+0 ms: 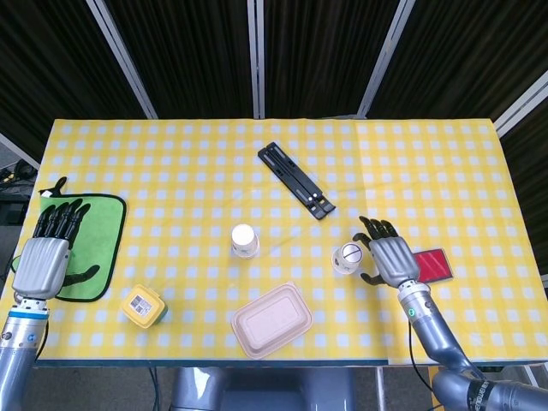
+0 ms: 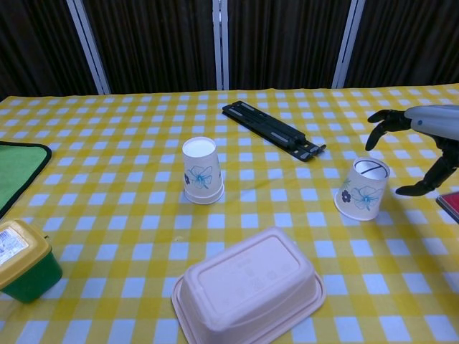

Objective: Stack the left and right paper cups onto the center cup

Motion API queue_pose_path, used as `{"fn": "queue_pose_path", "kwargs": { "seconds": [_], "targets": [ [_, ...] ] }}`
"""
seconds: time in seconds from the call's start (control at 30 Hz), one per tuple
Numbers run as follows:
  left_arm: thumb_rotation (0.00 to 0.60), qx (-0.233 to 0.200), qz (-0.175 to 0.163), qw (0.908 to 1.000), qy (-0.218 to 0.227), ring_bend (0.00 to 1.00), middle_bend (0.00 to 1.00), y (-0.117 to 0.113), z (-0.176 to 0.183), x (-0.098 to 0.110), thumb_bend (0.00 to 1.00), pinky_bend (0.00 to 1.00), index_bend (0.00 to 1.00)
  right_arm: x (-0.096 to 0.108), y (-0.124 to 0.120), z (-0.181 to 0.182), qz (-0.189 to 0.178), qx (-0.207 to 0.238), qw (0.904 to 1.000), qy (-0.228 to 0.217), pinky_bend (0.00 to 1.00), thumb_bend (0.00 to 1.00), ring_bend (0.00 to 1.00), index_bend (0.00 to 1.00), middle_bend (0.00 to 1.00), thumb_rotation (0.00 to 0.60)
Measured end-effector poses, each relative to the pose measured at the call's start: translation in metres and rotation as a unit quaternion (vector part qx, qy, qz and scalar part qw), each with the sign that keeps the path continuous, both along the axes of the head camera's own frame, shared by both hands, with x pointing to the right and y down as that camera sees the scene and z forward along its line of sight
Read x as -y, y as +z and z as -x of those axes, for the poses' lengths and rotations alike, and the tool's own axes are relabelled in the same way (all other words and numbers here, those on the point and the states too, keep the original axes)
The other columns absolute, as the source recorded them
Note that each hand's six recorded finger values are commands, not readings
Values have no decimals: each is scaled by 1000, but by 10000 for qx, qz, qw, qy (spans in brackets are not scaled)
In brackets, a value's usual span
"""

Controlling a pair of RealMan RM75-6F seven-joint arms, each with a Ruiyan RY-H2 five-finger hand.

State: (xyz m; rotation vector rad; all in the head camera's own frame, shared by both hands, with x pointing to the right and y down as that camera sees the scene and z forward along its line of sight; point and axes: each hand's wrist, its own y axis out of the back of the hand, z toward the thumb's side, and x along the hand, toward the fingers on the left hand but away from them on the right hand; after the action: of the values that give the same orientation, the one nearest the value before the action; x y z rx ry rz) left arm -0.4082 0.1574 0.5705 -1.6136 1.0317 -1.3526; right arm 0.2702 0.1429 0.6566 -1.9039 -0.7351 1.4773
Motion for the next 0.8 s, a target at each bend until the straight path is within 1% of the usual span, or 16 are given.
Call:
{"fn": "queue_pose_path", "kwargs": {
  "seconds": [0.1,0.23,0.43,0.5,0.67,0.8],
  "targets": [
    [600,-15,-5,10000,4,0,0,0,0,0,114,0,0,2,4,3,44,-18,10000,6,0,118,0,285,0,600],
    [600,-29,-5,10000,2,0,0,0,0,0,114,0,0,3,8,5,89,-49,9999,6,0,118,0,325,0,600],
    [600,-47,2,10000,20,0,0,0,-1,0,114,0,0,7,14,9,112,-58,9999,-3,0,123,0,350,6,600],
    [600,-57,-3,10000,11,0,0,0,0,0,114,0,0,7,17,10,133,-77,9999,-10,0,139,0,367,14,600],
    [600,-64,3,10000,-8,0,0,1,1,1,114,0,0,7,22,13,169,-95,9998,-8,0,235,0,443,60,600],
    [600,-69,7,10000,-3,0,0,1,0,1,114,0,0,10,19,16,32,-44,10000,-23,0,245,0,464,76,600]
  ]
}}
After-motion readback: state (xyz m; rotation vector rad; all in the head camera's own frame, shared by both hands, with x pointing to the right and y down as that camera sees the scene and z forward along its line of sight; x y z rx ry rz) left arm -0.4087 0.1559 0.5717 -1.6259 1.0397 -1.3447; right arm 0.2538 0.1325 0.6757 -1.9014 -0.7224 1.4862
